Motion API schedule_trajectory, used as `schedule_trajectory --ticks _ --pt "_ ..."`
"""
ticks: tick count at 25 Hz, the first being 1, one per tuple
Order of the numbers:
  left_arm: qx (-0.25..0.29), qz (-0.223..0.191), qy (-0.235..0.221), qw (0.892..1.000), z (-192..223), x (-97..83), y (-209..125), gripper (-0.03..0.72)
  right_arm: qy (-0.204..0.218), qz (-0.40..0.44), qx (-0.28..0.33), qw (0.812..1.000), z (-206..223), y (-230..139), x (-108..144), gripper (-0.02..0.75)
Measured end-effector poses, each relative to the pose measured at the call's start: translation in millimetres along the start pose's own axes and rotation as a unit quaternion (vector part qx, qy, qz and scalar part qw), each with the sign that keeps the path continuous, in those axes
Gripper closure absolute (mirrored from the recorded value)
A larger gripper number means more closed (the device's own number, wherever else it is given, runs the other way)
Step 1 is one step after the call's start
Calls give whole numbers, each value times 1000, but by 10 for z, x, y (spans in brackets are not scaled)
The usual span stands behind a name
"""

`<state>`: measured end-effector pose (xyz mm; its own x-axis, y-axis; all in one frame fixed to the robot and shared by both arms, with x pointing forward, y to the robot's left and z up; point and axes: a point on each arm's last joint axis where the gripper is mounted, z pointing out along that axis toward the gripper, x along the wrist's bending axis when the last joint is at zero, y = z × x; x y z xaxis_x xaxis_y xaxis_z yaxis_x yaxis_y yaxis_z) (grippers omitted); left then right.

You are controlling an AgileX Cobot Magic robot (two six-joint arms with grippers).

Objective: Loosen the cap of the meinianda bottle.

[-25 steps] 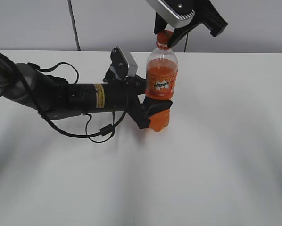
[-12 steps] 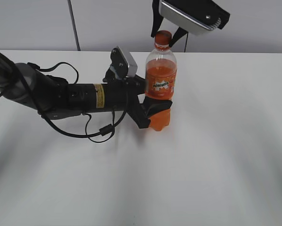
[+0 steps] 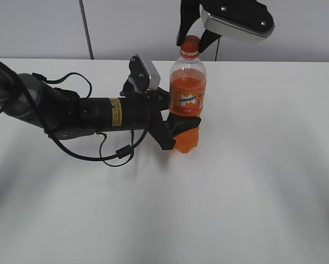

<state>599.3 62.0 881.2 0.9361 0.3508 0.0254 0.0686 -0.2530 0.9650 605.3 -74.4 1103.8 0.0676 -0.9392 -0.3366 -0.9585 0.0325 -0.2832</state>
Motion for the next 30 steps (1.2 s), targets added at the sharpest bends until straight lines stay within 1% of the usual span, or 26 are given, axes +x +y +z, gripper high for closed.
schedule_trajectory --ticks 9,14,17,26,30 --pt "0 0 0 1000 0 0 0 271 -4 -97 -2 995 0 4 -7 461" --pt "0 0 0 1000 -2 3 -1 271 -11 -178 -3 984 -1 8 -19 461" --pt "0 0 0 1000 -2 3 -1 271 -14 -213 -3 977 -1 11 -23 461" --pt "0 -1 0 1000 -2 3 -1 271 -15 -224 -2 974 -8 11 -27 463" --pt "0 -1 0 1000 -2 3 0 271 -22 -224 5 974 -88 23 -44 464"
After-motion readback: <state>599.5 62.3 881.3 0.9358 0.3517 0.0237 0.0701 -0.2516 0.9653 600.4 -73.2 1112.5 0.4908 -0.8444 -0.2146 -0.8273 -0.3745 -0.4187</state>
